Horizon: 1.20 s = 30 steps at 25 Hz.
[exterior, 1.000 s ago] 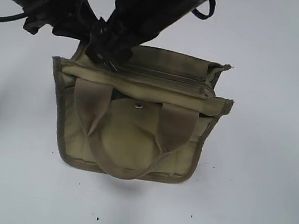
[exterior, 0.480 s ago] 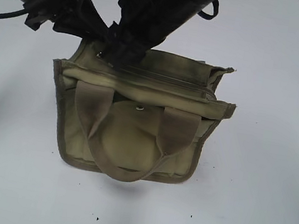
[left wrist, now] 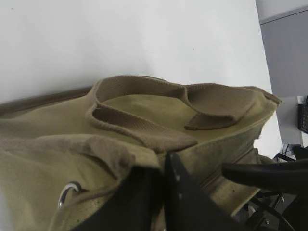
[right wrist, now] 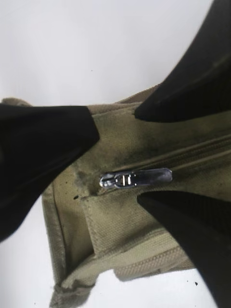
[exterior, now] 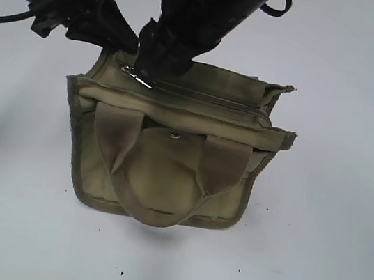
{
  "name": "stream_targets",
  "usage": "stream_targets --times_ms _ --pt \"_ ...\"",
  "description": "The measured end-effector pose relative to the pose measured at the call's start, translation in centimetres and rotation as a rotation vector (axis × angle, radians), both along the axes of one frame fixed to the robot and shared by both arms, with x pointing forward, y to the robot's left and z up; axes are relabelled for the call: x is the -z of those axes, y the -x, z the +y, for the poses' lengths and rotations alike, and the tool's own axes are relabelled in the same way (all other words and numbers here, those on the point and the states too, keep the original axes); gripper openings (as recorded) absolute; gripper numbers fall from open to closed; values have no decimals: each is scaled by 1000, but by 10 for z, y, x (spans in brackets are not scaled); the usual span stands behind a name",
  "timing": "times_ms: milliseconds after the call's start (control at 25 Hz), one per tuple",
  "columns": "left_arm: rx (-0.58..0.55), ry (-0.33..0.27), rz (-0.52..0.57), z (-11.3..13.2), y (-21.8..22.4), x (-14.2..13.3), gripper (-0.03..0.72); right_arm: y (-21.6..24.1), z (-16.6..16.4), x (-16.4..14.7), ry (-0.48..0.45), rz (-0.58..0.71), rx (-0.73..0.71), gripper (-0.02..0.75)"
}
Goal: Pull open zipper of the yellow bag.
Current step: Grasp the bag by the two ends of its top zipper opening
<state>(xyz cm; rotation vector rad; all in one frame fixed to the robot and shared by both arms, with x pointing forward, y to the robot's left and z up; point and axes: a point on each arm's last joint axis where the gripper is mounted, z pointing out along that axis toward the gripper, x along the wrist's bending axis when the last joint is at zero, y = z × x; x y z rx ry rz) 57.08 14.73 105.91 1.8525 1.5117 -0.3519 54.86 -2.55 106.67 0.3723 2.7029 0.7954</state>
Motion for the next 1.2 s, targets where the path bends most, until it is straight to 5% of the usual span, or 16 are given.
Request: stream_targets --times_ms 400,920,1200 --pt "14 2 14 0 2 0 31 8 -6 13 20 89 53 370" --pt "18 2 18 -1 2 -1 31 0 2 30 -44 47 68 360" --pt "22 8 26 -1 3 0 31 -1 3 38 -24 65 60 127"
